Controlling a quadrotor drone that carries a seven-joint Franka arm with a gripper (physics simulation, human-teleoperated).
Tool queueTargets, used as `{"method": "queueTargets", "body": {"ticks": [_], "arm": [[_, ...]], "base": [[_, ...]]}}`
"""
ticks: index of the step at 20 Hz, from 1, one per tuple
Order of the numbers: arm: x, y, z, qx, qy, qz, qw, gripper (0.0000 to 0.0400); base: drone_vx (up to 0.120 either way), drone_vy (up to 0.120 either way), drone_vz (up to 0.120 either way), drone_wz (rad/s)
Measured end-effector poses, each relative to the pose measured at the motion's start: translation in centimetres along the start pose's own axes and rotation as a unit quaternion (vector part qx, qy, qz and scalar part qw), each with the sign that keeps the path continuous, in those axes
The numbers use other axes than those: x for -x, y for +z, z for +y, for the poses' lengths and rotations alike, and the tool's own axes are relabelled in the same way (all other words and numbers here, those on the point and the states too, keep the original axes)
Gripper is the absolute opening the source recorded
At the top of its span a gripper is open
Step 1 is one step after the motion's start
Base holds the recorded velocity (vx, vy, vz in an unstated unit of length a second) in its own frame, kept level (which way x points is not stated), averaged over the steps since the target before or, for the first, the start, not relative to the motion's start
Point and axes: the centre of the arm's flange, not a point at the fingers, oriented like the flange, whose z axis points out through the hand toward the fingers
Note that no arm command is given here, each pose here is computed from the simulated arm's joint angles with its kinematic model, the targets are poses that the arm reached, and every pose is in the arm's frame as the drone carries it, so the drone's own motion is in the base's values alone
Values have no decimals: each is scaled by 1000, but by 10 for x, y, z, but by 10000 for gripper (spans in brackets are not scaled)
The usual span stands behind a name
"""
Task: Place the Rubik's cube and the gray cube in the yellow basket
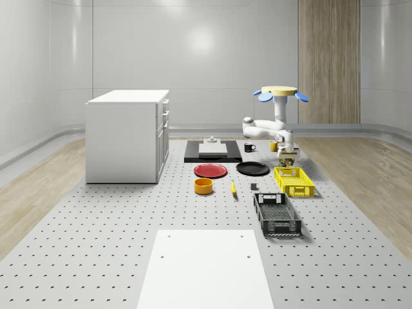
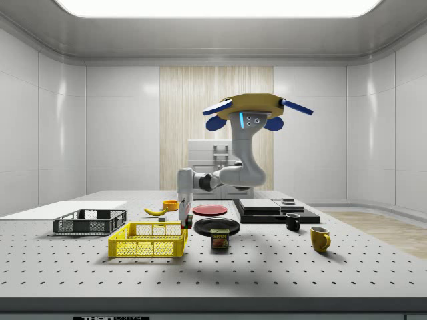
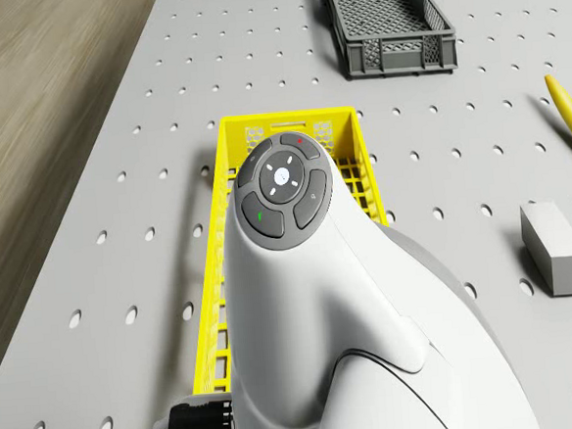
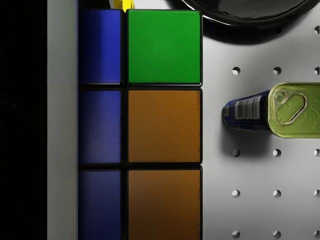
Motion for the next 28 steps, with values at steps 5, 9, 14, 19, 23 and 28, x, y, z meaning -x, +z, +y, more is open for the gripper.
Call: {"method": "queueTargets", "body": {"ticks": [5,9,14,19,23,28], "arm": [[0,0,0,0,0,0,1000,325],[0,0,0,0,0,0,1000,325],[0,0,0,0,0,0,1000,325],[0,0,0,0,0,0,1000,325],[0,5,0,0,0,0,1000,325],[0,24,0,0,0,0,1000,325]], "base": [[120,0,0,0],[120,0,0,0],[120,0,0,0],[24,0,-88,0],[0,0,-70,0],[0,0,0,0]]}}
